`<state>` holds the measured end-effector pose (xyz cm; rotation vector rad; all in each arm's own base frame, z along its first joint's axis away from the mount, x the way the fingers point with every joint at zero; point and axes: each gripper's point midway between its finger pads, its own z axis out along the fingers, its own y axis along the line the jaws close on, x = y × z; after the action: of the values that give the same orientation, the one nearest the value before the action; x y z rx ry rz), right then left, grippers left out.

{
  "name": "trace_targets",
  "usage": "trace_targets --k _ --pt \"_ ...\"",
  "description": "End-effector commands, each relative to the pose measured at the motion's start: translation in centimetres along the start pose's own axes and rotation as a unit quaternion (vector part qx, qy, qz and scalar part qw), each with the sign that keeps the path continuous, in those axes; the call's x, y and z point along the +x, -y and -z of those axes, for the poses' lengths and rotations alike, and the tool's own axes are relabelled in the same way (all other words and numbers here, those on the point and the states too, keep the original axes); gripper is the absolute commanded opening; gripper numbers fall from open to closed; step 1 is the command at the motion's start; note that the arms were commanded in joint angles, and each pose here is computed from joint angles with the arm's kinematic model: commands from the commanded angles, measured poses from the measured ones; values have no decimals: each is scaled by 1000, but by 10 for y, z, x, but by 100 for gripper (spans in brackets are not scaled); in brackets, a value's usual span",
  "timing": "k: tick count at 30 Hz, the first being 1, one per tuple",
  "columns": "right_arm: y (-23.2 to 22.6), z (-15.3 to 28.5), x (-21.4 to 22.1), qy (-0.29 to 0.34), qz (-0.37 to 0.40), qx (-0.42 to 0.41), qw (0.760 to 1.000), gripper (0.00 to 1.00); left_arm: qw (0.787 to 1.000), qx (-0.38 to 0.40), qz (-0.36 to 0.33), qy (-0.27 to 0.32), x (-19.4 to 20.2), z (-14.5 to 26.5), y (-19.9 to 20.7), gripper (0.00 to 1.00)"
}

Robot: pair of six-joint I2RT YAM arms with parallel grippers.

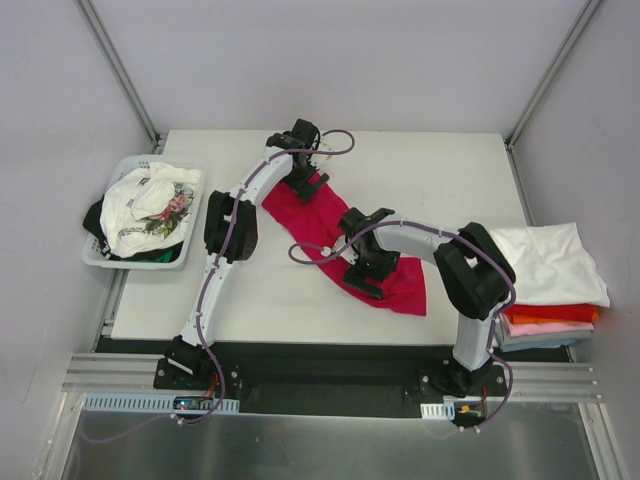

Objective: Fold and stack the t-shirts
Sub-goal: Rotate the tshirt 90 degrees

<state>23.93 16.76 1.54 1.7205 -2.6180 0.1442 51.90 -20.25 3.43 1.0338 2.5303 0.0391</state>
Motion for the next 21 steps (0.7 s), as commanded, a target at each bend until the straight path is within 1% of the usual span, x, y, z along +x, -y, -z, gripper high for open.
trace_targets --k 1,2,5,6,9,14,15,19,21 --pt "14 -10 -36 74 -95 34 992 97 999 -28 22 17 -7 22 -17 99" --pt "9 -10 -37 76 -118 25 990 97 999 -29 24 17 -8 21 -17 99" --pt "-7 -13 -40 76 -155 -15 985 96 999 -30 34 19 -9 19 -16 99" --pt "-20 -16 -44 74 -178 -48 980 96 999 -32 38 19 -9 19 -17 99" --pt "-37 -22 -48 65 -216 -90 970 96 998 -36 45 18 -8 20 -17 99" --pt "-46 -17 -64 81 -235 -106 963 97 998 -32 52 23 -10 23 -16 99" --pt "-51 -15 -69 87 -242 -122 959 96 998 -31 53 23 -10 23 -15 99" --pt "-73 -17 -79 71 -283 -174 941 97 997 -35 62 27 -13 22 -16 99" --pt "-85 -20 -82 68 -282 -186 939 96 997 -32 67 24 -11 18 -14 99"
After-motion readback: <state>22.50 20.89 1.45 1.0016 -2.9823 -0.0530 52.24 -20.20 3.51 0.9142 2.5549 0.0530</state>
